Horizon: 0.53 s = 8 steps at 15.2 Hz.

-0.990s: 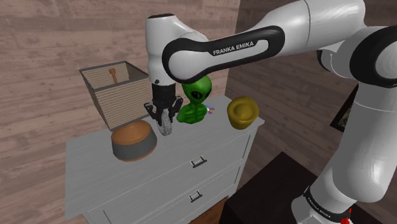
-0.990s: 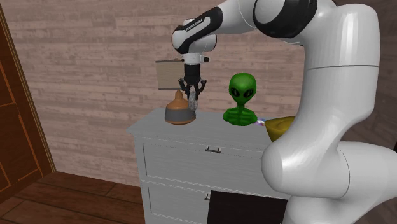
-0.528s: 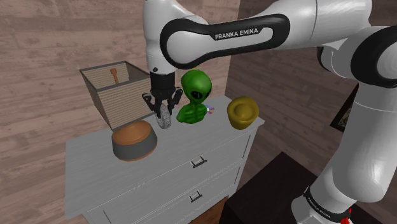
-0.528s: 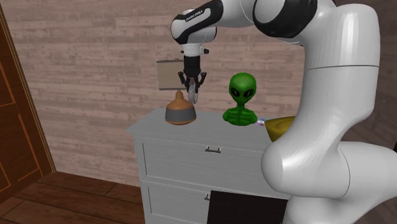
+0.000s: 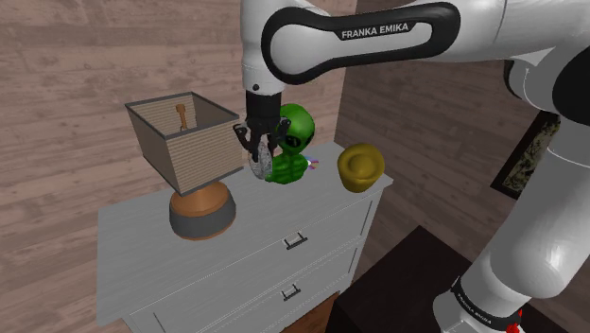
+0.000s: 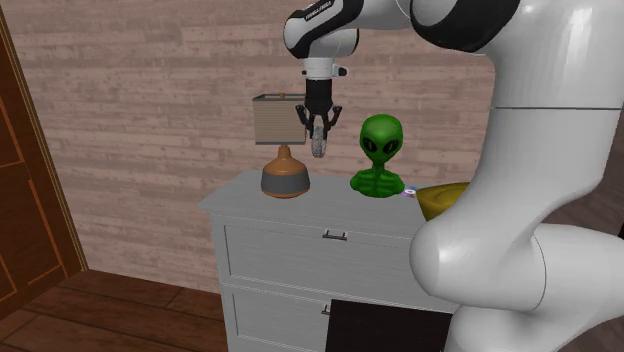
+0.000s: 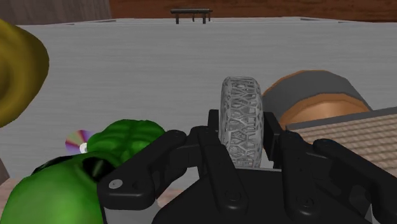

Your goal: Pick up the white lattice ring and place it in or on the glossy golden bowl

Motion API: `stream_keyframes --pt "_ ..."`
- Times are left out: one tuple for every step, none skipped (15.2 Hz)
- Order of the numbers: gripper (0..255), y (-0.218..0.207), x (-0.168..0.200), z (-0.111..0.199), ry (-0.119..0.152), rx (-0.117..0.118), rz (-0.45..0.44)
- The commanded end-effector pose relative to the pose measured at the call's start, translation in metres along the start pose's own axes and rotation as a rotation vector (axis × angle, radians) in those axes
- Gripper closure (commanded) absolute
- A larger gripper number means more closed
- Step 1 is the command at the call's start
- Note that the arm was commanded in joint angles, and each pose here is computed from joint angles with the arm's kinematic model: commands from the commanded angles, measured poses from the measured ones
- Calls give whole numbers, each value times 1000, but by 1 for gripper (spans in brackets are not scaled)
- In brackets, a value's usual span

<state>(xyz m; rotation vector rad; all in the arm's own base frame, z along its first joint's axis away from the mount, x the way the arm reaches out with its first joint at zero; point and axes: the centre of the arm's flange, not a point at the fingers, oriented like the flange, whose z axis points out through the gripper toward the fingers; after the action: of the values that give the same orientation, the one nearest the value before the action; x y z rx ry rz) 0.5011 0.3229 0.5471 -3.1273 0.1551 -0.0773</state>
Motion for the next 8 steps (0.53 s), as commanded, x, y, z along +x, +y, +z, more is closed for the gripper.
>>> stream_keyframes --pt "255 27 1 -2 0 1 0" --pt "255 40 1 -3 0 1 0" --pt "255 53 1 -4 0 1 0" --pt "255 67 1 -5 0 1 0" --pt "255 80 2 -6 0 1 0" --pt "255 93 2 -7 0 1 0" --pt "255 106 2 -8 0 1 0" --pt "255 119 2 -9 0 1 0"
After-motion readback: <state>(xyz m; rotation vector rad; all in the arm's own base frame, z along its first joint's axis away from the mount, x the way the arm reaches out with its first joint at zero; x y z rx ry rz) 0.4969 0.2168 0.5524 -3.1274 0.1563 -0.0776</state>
